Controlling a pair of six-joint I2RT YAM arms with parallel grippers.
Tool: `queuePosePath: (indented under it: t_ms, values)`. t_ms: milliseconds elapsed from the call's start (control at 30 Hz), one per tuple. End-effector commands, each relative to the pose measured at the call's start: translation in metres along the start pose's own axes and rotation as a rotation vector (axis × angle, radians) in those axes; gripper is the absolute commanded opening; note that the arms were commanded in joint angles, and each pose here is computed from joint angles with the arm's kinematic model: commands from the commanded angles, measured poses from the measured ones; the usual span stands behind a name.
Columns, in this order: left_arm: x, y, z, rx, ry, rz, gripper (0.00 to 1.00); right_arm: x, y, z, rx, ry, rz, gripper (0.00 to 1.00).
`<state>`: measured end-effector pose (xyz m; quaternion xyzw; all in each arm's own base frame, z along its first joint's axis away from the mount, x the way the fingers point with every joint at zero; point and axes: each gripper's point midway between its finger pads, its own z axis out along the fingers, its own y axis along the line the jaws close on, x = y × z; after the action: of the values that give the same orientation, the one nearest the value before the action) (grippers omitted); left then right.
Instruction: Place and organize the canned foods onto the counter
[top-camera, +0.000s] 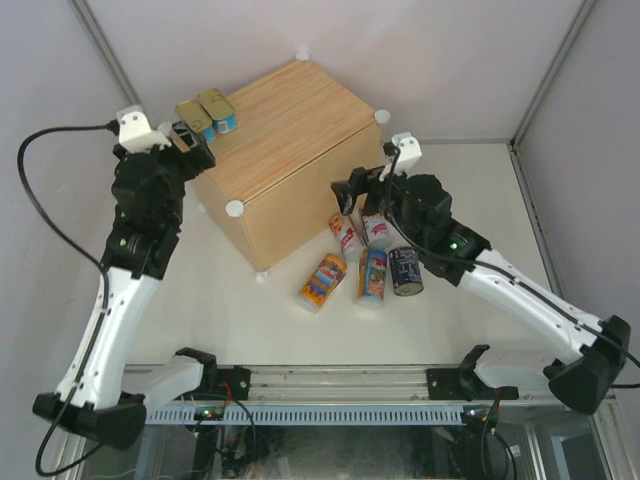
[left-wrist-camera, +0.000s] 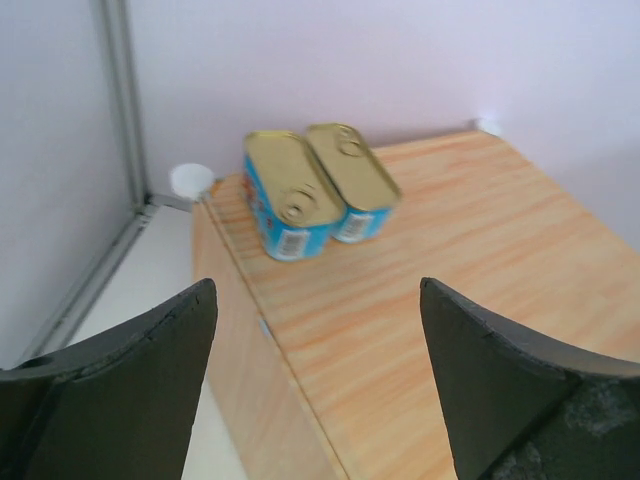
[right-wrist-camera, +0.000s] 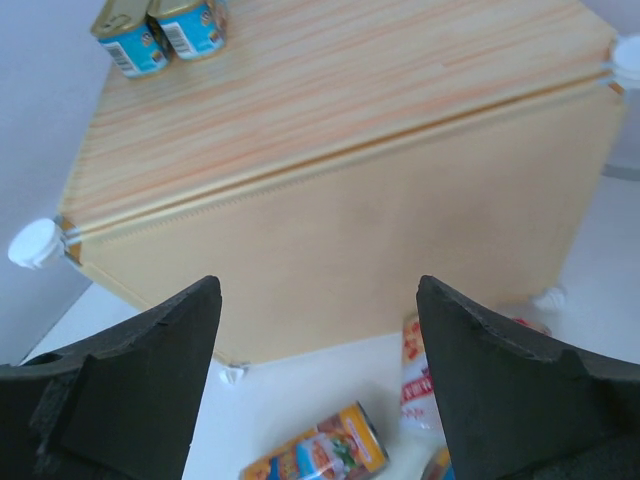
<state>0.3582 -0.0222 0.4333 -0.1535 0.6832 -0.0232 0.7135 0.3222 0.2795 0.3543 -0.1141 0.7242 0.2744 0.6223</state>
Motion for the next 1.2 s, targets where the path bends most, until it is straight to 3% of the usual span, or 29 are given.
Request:
queuePosePath:
  t_ms: [0, 333, 500, 733, 1000, 1167]
  values:
    - [0.027, -0.028, -0.031, 0.155, 0.065, -0.014, 0.86, 0.000, -0.022, -0.034, 0.094, -0.014, -0.008, 0.79]
    - [0.119, -0.084, -0.120, 0.476, 0.227, 0.032, 0.86, 0.058, -0.060, -0.077, 0.152, 0.052, 0.095, 0.80]
    - [0.171, -0.099, -0.155, 0.541, 0.309, 0.039, 0.86, 0.077, -0.074, -0.089, 0.179, 0.103, 0.173, 0.87]
    - [0.223, -0.104, -0.186, 0.521, 0.349, 0.027, 0.85, 0.093, -0.083, -0.102, 0.200, 0.105, 0.195, 0.87]
    - [0.245, -0.106, -0.194, 0.482, 0.352, 0.081, 0.85, 0.096, -0.088, -0.106, 0.209, 0.108, 0.196, 0.87]
    - [0.289, -0.114, -0.200, 0.463, 0.421, 0.088, 0.86, 0.110, -0.094, -0.107, 0.231, 0.136, 0.208, 0.88]
